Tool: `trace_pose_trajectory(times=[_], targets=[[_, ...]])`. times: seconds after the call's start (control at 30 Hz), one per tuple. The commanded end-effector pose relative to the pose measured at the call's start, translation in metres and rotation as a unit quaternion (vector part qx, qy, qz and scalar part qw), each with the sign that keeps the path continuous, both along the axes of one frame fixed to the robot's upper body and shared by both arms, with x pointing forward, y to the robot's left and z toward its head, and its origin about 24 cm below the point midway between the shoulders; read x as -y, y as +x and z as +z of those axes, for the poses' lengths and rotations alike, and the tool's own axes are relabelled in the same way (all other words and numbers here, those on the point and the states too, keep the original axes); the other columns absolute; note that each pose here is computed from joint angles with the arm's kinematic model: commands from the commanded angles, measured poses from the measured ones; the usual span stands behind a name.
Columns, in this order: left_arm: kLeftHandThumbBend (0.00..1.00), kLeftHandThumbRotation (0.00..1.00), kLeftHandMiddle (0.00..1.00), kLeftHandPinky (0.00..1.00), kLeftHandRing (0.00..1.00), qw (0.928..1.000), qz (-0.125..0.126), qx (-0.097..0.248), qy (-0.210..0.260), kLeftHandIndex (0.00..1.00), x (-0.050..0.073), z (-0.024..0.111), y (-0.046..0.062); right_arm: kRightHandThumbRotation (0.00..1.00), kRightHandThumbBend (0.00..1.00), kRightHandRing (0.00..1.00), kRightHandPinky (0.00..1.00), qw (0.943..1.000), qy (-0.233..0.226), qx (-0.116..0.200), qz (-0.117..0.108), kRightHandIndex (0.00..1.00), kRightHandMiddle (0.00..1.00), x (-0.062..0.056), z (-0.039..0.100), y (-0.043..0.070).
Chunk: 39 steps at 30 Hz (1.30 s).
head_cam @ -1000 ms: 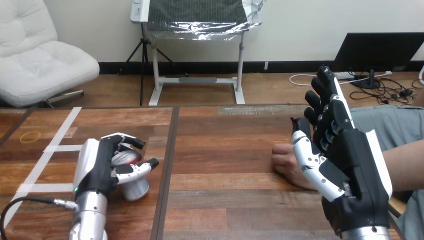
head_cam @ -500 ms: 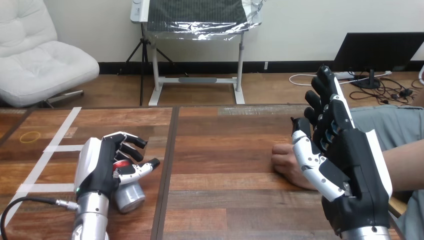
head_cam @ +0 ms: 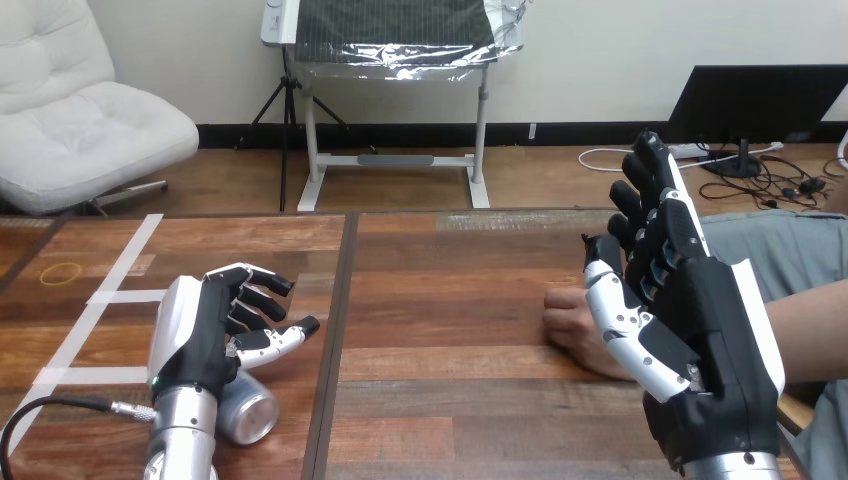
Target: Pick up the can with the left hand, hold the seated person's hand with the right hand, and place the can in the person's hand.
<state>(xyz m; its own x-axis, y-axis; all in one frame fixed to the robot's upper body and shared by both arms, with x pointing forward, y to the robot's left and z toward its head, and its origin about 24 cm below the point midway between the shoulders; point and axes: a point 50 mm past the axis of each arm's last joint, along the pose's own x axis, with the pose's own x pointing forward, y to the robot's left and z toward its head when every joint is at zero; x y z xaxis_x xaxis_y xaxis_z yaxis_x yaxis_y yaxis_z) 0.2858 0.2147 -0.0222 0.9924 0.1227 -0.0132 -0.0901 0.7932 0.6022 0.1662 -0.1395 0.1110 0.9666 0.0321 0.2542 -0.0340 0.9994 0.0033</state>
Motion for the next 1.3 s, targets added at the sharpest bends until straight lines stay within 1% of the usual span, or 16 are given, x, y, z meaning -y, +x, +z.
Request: trace_pose_trajectory(times=[0.0,0.37,0.57,0.77,1.07,1.27], targets=[[0.65,0.0,0.47,0.37,0.41,0.9992,-0.009,0.039,0.004,0.54,0.0023,0.0168,0.0124,0.0,0.0,1.0,1.0,0.9985,0.019,0.052,-0.003,1.0,0.99,-0.0005,0.0196,0.0045],[0.64,0.0,0.47,0.37,0.41,0.999,-0.013,0.044,0.003,0.54,0.003,0.0179,0.0123,0.0,0.0,1.0,1.0,0.9984,0.023,0.053,-0.001,1.0,0.99,0.0001,0.0195,0.0043],[0.65,0.0,0.47,0.38,0.41,0.9991,-0.012,0.04,0.006,0.54,0.0031,0.0171,0.0126,0.0,0.0,1.0,1.0,0.9983,0.022,0.054,0.002,1.0,0.99,0.0009,0.0193,0.0044],[0.64,0.0,0.47,0.37,0.41,0.9992,-0.011,0.038,-0.003,0.54,0.0038,0.0168,0.0126,0.0,0.0,1.0,1.0,0.9983,0.022,0.053,0.001,0.99,0.98,0.0018,0.0188,0.0045],[0.65,0.0,0.47,0.37,0.41,0.9989,-0.013,0.045,0.0,0.54,0.0044,0.0171,0.0113,0.0,0.0,0.99,1.0,0.9984,0.021,0.052,-0.002,0.98,0.97,0.003,0.0188,0.0041],[0.65,0.0,0.48,0.38,0.42,0.9984,-0.014,0.053,-0.013,0.54,0.0049,0.018,0.0106,0.0,0.0,0.99,1.0,0.9984,0.021,0.052,-0.003,0.98,0.96,0.0039,0.0189,0.0039]])
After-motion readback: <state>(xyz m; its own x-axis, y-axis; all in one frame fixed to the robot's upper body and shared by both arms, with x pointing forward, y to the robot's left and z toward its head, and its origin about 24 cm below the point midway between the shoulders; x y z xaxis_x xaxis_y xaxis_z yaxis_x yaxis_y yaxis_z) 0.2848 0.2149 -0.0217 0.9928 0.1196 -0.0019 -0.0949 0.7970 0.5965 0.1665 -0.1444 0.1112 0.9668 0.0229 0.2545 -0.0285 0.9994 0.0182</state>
